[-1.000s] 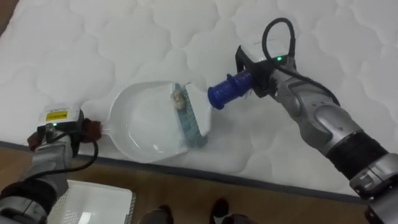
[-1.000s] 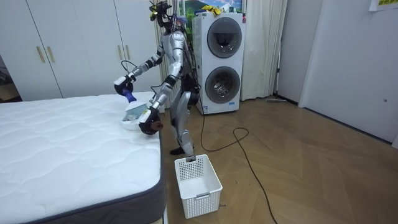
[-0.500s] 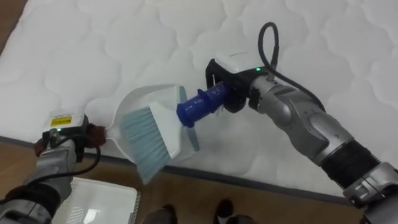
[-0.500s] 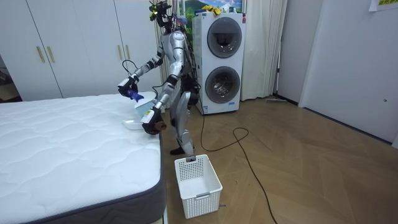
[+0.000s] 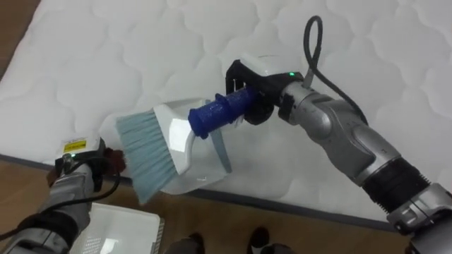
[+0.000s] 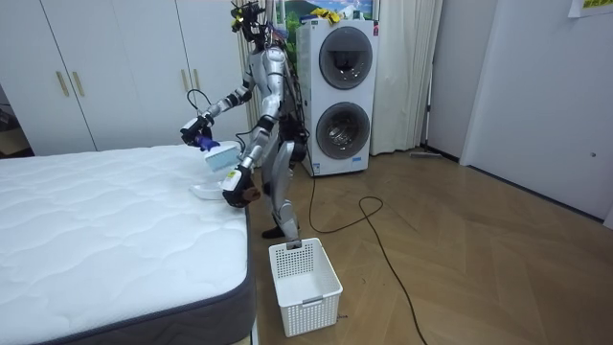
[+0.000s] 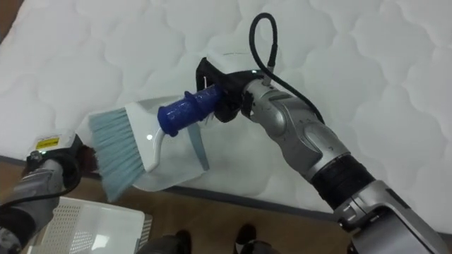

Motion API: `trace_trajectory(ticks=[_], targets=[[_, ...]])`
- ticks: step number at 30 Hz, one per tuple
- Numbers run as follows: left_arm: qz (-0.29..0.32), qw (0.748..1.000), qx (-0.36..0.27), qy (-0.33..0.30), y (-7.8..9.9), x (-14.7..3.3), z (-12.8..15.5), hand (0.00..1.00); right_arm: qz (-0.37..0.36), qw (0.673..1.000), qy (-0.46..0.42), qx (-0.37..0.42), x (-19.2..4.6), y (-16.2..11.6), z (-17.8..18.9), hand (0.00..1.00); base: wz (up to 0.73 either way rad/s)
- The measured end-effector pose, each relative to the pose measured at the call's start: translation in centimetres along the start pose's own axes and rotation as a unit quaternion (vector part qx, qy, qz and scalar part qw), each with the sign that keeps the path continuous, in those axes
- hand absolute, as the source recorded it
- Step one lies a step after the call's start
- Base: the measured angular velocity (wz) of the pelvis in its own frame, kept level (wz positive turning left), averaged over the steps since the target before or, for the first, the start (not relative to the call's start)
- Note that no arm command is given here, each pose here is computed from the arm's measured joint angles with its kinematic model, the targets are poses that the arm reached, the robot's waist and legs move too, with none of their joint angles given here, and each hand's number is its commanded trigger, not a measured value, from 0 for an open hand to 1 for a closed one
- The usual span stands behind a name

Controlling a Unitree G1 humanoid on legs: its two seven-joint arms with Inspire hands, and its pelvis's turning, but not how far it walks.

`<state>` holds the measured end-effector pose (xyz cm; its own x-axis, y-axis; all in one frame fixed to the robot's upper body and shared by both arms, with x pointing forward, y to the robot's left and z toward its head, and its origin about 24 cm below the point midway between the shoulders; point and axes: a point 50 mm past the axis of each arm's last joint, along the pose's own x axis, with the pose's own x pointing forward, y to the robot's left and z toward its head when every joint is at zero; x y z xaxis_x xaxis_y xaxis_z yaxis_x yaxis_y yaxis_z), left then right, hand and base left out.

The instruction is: Clean bed

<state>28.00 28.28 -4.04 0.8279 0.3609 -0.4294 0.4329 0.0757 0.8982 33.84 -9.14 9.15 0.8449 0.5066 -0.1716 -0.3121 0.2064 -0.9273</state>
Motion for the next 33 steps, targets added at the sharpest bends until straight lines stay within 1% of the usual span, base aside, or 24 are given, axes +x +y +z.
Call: trace_trajectory(ticks=[4, 6, 10, 12, 15, 17, 18, 20, 22, 24, 26, 27, 28, 30, 31, 32, 33], targets=[[0.002, 1.000, 0.001, 0.001, -0.1, -0.1, -0.1, 1.00, -0.004, 1.000, 0.000, 0.003, 0.0, -0.2, -0.1, 1.00, 0.01], [0.005, 1.000, -0.001, -0.001, -0.2, -0.1, -0.1, 1.00, -0.011, 1.000, -0.001, 0.017, -0.1, -0.3, -0.3, 1.00, 0.05], [0.009, 1.000, -0.013, -0.006, -0.6, -0.3, -0.2, 1.00, -0.056, 0.998, 0.005, 0.039, -0.4, -1.1, -1.2, 1.00, 0.03], [0.010, 1.000, -0.014, -0.005, -0.8, -0.4, -0.4, 1.00, -0.078, 0.995, 0.020, 0.061, -0.6, -1.3, -2.1, 1.00, 0.07], [0.019, 1.000, -0.014, -0.008, -0.9, -0.5, -0.4, 1.00, -0.125, 0.985, 0.048, 0.111, -1.6, -2.0, -3.9, 1.00, 0.05], [0.027, 0.999, -0.015, -0.010, -0.9, -0.5, -0.4, 1.00, -0.166, 0.969, 0.072, 0.166, -2.3, -2.3, -5.6, 1.00, 0.13], [0.027, 0.999, -0.016, -0.012, -0.9, -0.5, -0.3, 1.00, -0.177, 0.964, 0.081, 0.179, -2.6, -2.3, -6.1, 1.00, 0.07], [0.022, 1.000, -0.014, -0.010, -1.3, -0.7, -0.6, 1.00, -0.208, 0.943, 0.119, 0.229, -4.0, -1.4, -8.0, 1.00, 0.00], [0.022, 1.000, -0.020, -0.006, -1.7, -0.9, -1.0, 1.00, -0.231, 0.928, 0.145, 0.255, -5.0, -1.1, -9.2, 1.00, 0.00], [0.023, 0.999, -0.025, -0.001, -2.0, -1.0, -1.2, 1.00, -0.255, 0.915, 0.170, 0.264, -6.0, -1.1, -10.4, 1.00, 0.00], [0.019, 0.999, -0.035, 0.005, -2.6, -1.4, -1.7, 1.00, -0.290, 0.894, 0.203, 0.275, -7.4, -0.9, -11.9, 0.99, 0.00], [0.018, 0.999, -0.036, 0.005, -2.7, -1.5, -1.8, 1.00, -0.299, 0.887, 0.212, 0.280, -7.8, -0.9, -12.3, 0.98, 0.00], [0.016, 0.999, -0.047, 0.005, -3.0, -1.7, -1.8, 1.00, -0.318, 0.873, 0.230, 0.290, -8.5, -0.7, -13.0, 0.97, 0.00], [0.007, 0.998, -0.062, 0.010, -3.7, -2.0, -2.0, 1.00, -0.335, 0.857, 0.251, 0.301, -9.6, -0.2, -13.8, 0.92, -0.02], [0.003, 0.998, -0.063, 0.014, -4.2, -2.2, -2.3, 1.00, -0.340, 0.850, 0.263, 0.306, -10.3, 0.2, -14.2, 0.85, 0.00], [0.001, 0.998, -0.063, 0.015, -4.4, -2.4, -2.4, 1.00, -0.343, 0.845, 0.275, 0.305, -11.0, 0.5, -14.7, 0.59, 0.03], [0.001, 0.998, -0.064, 0.014, -4.4, -2.5, -2.4, 1.00, -0.346, 0.842, 0.281, 0.304, -11.4, 0.6, -15.0, 0.26, 0.10]])
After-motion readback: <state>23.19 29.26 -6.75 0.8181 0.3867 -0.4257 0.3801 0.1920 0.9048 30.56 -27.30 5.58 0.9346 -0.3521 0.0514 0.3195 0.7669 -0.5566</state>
